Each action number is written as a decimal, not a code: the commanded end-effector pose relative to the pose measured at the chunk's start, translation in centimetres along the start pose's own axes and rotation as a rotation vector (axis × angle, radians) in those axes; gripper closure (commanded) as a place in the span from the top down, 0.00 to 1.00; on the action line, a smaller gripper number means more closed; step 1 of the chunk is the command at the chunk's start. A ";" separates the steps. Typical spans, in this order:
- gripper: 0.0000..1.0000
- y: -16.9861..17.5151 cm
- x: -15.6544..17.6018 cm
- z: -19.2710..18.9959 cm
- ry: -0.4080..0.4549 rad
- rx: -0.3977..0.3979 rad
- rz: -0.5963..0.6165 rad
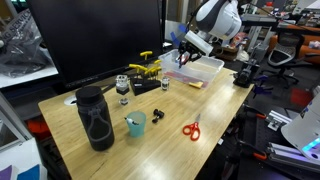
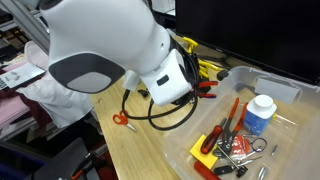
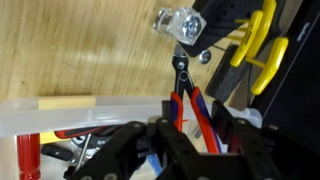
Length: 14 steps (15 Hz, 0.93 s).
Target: Put the orange pliers from the table into the clear plastic container
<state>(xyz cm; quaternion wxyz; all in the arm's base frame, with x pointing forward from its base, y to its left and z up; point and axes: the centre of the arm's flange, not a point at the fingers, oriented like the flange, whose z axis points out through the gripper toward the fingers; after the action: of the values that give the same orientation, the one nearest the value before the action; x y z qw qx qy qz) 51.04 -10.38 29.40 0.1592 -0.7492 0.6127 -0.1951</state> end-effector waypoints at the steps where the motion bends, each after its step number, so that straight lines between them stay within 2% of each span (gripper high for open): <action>1: 0.18 1.4 2.4 0.1 0.060 0.066 0.146; 3: 0.18 1.8 3.6 -0.5 0.085 0.114 0.232; 6: 0.18 2.7 5.5 -0.9 0.144 0.145 0.373; 10: 0.18 5.3 7.7 -0.2 0.187 0.136 0.537; 14: 0.18 7.5 9.3 1.9 0.192 0.092 0.635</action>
<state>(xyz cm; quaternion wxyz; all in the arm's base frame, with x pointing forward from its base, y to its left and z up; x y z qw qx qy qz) 47.27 -19.78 28.23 0.1811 -0.5138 0.8056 -0.2328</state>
